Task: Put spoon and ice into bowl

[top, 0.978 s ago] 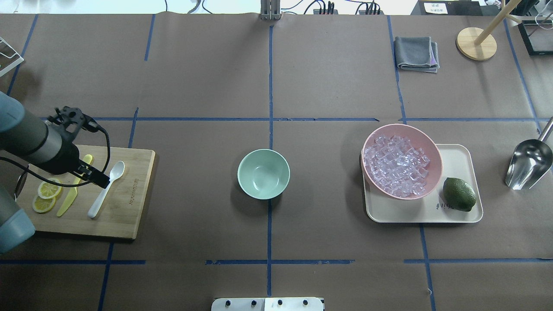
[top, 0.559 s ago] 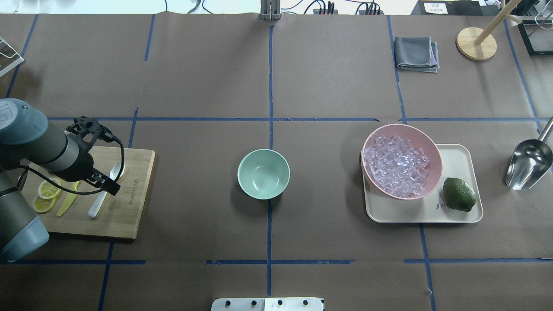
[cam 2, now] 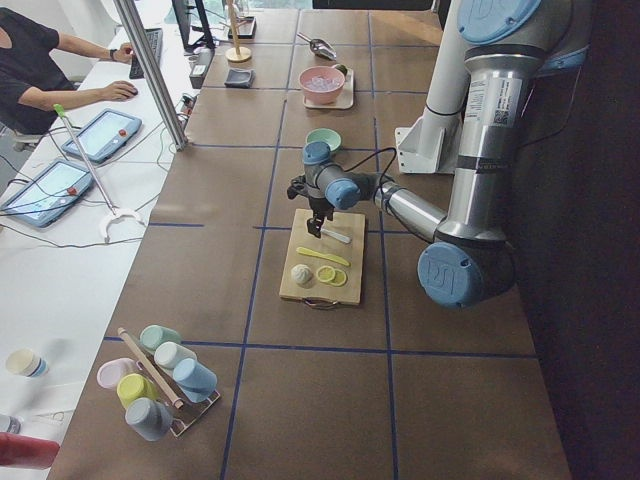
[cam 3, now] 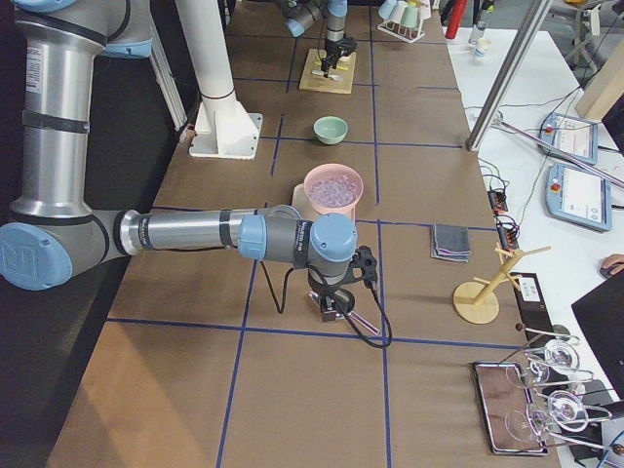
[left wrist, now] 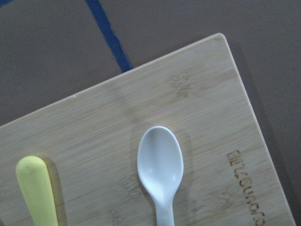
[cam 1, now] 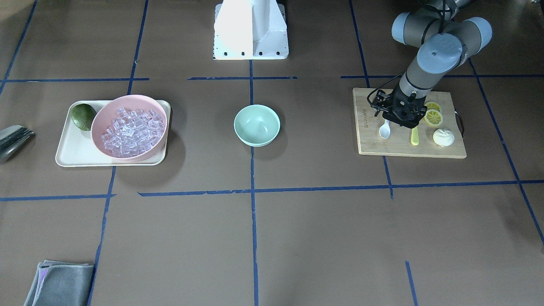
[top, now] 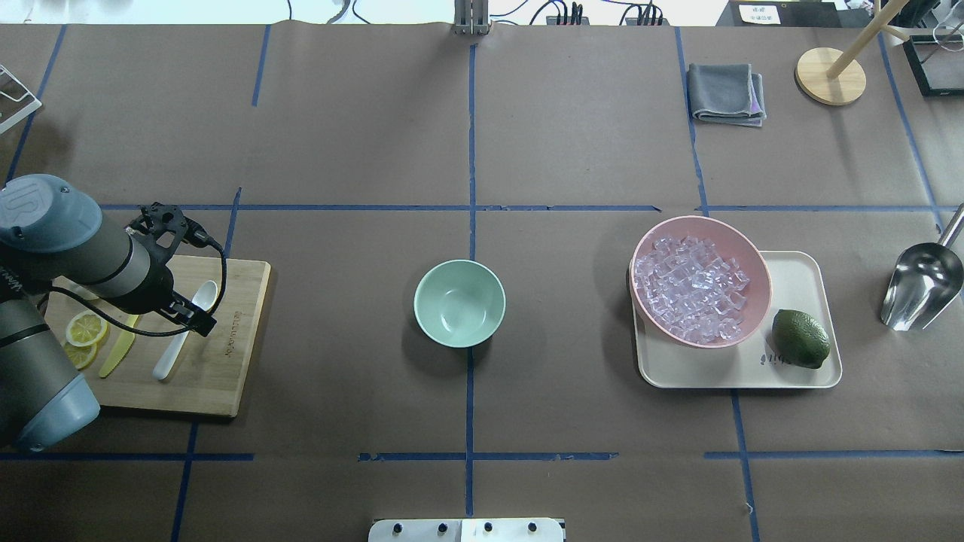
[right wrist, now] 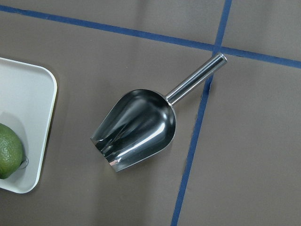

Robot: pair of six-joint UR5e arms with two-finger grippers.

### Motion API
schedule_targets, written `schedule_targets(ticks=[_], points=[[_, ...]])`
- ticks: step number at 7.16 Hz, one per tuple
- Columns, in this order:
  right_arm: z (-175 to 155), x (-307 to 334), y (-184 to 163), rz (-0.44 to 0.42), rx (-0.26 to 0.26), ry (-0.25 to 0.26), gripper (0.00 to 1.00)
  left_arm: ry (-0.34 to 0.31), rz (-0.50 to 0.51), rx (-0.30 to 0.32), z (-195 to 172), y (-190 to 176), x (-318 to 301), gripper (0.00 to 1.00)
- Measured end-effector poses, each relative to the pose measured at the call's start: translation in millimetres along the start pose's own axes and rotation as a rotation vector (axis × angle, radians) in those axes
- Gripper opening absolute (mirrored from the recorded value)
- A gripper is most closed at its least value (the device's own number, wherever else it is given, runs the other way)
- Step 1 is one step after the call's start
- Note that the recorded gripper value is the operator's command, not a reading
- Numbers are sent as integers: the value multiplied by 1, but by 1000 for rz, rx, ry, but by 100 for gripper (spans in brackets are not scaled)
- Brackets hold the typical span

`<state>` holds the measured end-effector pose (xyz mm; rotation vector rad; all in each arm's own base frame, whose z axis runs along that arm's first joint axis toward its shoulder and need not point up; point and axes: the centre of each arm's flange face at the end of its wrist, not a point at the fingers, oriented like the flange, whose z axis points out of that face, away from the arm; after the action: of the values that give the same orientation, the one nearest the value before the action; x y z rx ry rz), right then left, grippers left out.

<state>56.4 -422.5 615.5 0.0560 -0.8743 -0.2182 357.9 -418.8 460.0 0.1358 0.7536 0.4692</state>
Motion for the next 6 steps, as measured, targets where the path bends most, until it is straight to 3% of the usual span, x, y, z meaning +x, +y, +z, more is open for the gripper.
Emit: schedule_targets(ticks=[6], points=[[1,1,0,5,-2,0,100,0,-5,-17,7,2,-4,63]])
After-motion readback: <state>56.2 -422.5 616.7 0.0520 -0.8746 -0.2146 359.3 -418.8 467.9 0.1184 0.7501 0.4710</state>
